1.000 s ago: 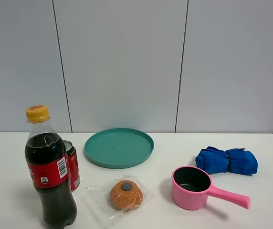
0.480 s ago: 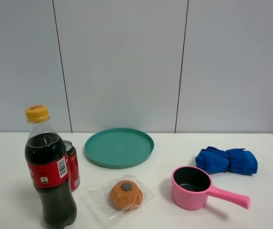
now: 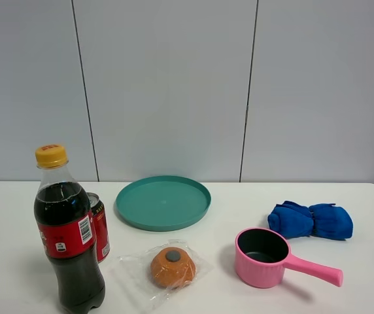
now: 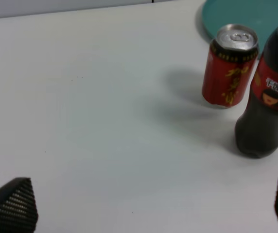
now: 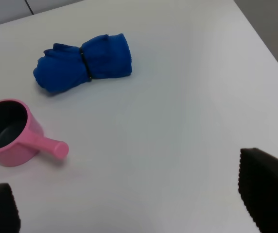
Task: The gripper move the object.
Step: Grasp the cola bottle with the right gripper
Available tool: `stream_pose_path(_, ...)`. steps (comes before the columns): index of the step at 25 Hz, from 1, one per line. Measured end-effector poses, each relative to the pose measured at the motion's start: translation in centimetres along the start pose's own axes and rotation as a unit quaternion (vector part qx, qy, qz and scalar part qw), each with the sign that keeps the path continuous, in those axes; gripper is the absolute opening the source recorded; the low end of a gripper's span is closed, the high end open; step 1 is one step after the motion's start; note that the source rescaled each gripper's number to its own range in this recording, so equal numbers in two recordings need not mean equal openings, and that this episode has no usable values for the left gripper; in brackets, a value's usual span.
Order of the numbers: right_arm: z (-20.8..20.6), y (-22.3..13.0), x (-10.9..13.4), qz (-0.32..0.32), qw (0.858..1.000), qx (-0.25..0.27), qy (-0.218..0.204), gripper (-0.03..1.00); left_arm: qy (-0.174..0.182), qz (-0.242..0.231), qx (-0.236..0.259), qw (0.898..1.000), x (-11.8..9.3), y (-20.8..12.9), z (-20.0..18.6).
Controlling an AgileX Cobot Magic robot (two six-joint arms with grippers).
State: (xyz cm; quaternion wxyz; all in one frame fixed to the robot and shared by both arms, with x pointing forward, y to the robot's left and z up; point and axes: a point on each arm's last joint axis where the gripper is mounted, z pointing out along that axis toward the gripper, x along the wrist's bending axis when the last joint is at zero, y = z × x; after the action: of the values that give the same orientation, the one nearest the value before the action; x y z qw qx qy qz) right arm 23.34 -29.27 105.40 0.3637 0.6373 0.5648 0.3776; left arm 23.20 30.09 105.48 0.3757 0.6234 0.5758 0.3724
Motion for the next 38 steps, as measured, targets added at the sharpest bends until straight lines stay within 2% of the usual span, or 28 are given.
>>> stream_pose_path(5,0.0,0.0,0.1,0.003,1.000,-0.001,0.004,0.75,0.000,0.000,0.000,1.000,0.0,0.0,0.0)
stream_pose_path(9,-0.9,1.1,0.7,0.000,0.999,-0.024,0.036,0.75,0.000,0.000,0.000,1.000,0.0,0.0,0.0)
stream_pose_path(12,-2.2,4.0,1.4,-0.024,0.997,-0.043,0.062,0.75,0.000,0.000,0.000,1.000,0.0,0.0,0.0)
stream_pose_path(17,-2.3,11.2,2.4,-0.067,0.992,-0.054,0.094,0.75,0.000,0.000,0.000,1.000,0.0,0.0,0.0)
stream_pose_path(21,0.1,17.1,3.3,-0.068,0.988,-0.017,0.136,0.75,0.000,0.000,0.000,1.000,0.0,0.0,0.0)
stream_pose_path(24,2.6,21.1,4.1,-0.074,0.979,0.036,0.185,0.75,0.000,0.000,0.000,1.000,0.0,0.0,0.0)
stream_pose_path(27,5.6,25.1,4.7,-0.088,0.970,0.061,0.220,0.75,0.000,0.000,0.000,1.000,0.0,0.0,0.0)
stream_pose_path(31,10.2,30.4,5.3,-0.088,0.963,0.050,0.251,0.75,0.000,0.000,0.000,1.000,0.0,0.0,0.0)
stream_pose_path(38,16.9,35.1,5.8,-0.083,0.956,0.030,0.280,0.75,0.000,0.000,0.000,1.000,0.0,0.0,0.0)
